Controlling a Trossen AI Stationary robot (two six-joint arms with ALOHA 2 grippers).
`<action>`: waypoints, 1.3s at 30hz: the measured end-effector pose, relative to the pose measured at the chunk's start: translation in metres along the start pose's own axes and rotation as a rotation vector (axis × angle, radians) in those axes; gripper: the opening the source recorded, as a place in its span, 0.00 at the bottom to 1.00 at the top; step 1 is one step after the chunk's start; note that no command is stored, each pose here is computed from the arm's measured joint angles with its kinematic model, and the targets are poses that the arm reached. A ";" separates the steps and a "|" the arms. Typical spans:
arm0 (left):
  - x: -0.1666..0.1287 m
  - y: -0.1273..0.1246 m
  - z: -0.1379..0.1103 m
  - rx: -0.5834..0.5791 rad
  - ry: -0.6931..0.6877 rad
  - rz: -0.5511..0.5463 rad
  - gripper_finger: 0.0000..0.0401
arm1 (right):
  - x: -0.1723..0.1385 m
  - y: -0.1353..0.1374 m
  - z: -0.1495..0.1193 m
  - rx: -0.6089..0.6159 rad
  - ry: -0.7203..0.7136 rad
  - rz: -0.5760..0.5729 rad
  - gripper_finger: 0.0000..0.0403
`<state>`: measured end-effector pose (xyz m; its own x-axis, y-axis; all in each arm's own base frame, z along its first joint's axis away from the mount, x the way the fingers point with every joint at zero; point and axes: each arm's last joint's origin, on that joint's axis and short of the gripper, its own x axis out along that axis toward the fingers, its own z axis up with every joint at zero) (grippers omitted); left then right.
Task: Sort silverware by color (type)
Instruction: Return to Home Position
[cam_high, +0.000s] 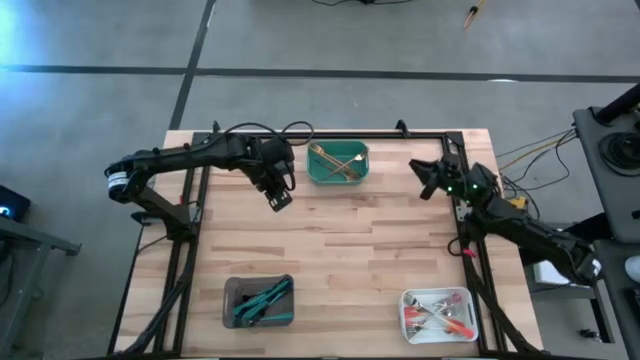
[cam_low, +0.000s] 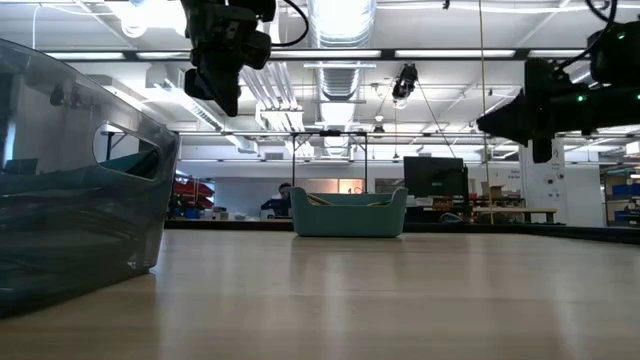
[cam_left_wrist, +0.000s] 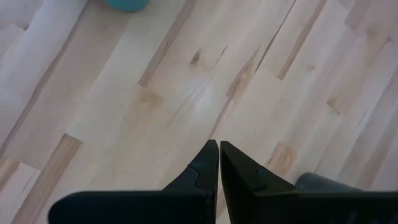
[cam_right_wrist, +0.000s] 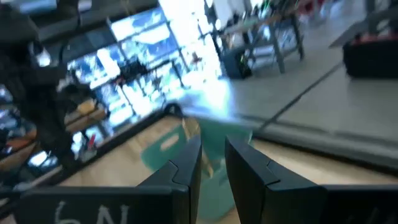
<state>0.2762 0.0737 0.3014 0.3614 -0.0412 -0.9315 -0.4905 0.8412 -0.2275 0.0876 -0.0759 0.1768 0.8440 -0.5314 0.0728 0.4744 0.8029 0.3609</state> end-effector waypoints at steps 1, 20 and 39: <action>0.000 0.000 0.000 -0.001 0.000 0.000 0.00 | -0.002 0.000 0.003 -0.006 -0.027 -0.003 0.16; 0.000 0.000 0.007 0.122 -0.085 0.061 0.00 | -0.016 -0.001 0.019 -0.054 -0.203 -0.041 0.16; 0.057 0.042 -0.050 0.060 -0.426 0.058 0.00 | -0.016 -0.002 0.018 -0.053 -0.198 -0.042 0.16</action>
<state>0.2367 0.0797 0.2244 0.6355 0.2228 -0.7393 -0.4771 0.8661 -0.1491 0.0686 -0.0736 0.1922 0.7596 -0.6036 0.2422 0.5256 0.7890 0.3181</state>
